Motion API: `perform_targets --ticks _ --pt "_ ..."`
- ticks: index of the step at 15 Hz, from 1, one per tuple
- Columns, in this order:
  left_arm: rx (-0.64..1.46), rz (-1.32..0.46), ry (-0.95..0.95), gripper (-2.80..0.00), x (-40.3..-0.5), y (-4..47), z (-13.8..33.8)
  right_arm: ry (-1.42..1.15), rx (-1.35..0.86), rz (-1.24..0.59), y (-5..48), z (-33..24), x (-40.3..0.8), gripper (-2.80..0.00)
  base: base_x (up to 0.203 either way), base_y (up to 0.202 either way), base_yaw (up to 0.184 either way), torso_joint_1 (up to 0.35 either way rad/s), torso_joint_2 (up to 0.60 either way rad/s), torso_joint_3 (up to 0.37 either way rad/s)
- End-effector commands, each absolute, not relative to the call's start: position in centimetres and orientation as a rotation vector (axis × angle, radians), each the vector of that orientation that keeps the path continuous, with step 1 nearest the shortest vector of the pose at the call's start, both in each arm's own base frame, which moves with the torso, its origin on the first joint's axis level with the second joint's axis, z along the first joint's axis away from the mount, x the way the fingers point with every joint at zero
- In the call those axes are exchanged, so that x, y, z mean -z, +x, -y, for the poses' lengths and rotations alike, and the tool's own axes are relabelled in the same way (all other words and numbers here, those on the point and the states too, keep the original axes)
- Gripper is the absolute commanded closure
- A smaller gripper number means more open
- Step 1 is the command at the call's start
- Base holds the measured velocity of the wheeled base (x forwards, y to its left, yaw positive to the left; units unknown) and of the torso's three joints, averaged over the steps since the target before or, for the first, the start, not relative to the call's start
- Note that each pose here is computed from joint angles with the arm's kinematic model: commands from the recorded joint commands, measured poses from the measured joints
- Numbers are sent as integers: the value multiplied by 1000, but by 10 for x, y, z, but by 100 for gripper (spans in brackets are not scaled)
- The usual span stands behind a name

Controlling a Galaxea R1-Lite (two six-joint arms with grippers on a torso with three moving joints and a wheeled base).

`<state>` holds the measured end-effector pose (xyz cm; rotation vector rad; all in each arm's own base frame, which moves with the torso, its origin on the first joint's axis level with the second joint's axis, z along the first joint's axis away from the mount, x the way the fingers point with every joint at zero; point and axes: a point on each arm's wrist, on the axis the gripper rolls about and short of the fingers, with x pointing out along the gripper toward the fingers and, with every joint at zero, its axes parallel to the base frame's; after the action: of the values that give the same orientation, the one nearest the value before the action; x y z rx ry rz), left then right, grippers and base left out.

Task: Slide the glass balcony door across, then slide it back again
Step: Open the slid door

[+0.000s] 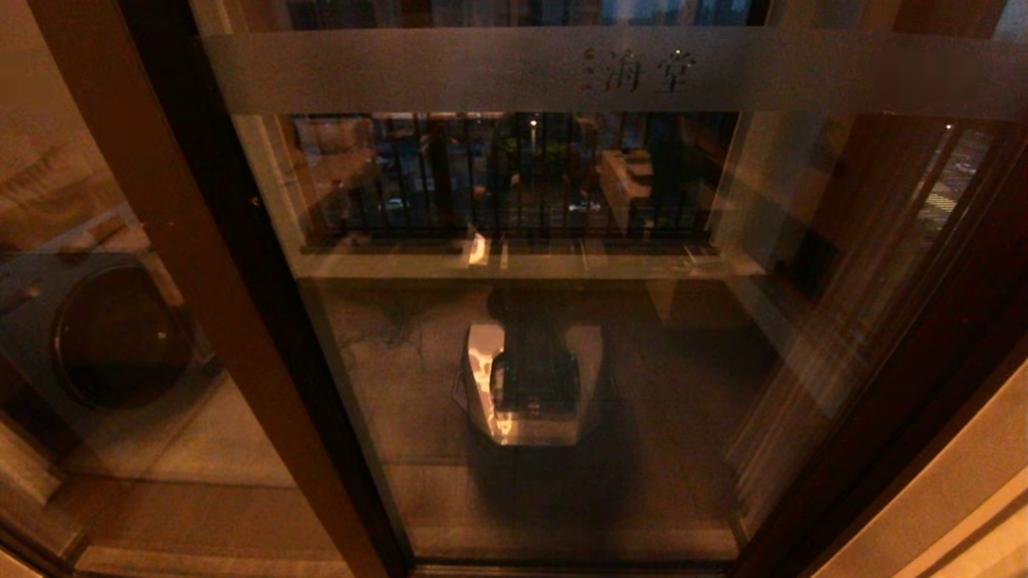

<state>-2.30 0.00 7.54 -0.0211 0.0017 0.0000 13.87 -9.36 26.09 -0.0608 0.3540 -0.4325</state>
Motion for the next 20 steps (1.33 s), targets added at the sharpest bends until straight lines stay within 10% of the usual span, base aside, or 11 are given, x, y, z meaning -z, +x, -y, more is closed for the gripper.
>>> perform_targets --ticks 1,17,18,20 --pt "0 -4 -21 0 -75 -23 0 -22 430 -416 158 117 -245 0 0 0 0 0 0 0" --pt "2 -2 -20 0 -76 -23 0 -81 277 -342 219 134 -253 0 0 0 0 0 0 0" --pt "2 -3 -21 0 -75 -23 0 -75 276 -346 224 137 -252 -280 0 0 0 0 0 0" --pt "0 0 -23 0 -76 -23 0 -69 273 -348 232 143 -251 -280 0 0 0 0 0 0"
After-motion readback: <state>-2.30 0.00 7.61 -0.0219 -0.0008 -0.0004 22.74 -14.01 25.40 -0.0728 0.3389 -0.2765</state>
